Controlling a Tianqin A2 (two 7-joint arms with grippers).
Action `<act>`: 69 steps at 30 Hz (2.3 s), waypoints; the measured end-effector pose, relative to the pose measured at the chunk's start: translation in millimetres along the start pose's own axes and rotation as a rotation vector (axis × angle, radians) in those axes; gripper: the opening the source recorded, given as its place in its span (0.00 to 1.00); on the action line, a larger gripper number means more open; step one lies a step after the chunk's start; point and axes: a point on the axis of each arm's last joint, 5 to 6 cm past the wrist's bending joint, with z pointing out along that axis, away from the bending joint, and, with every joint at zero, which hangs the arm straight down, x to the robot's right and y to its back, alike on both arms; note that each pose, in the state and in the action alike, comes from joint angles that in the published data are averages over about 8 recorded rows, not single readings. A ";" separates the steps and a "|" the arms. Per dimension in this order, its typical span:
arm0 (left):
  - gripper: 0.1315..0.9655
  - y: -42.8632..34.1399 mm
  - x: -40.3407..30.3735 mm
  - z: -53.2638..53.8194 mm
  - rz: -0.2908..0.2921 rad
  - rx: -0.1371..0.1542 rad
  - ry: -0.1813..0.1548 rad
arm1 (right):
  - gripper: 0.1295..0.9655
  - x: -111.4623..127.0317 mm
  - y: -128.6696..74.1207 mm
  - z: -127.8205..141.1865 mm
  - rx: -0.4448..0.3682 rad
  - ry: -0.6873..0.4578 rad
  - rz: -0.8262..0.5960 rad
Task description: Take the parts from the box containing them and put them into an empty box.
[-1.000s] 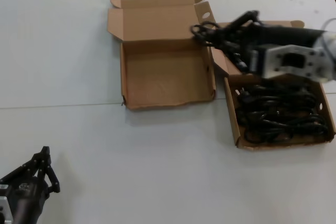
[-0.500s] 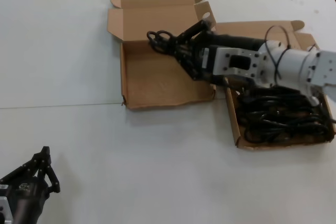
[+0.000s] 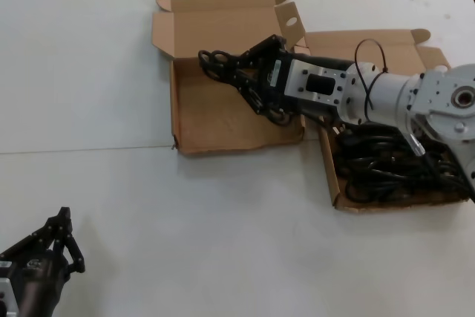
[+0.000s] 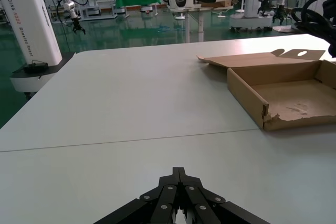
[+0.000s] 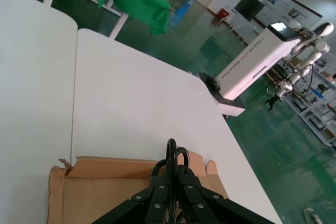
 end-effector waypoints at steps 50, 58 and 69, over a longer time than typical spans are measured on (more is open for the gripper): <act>0.03 0.0 0.0 0.0 0.000 0.000 0.000 | 0.52 -45.3 7.5 -49.9 0.043 0.135 0.000; 0.03 0.0 0.0 0.0 0.000 0.000 0.000 | 0.73 -63.9 5.5 -60.8 0.068 0.155 0.041; 0.09 0.0 0.0 0.0 0.000 0.000 0.000 | 0.87 -70.9 7.9 -63.2 0.067 0.172 0.071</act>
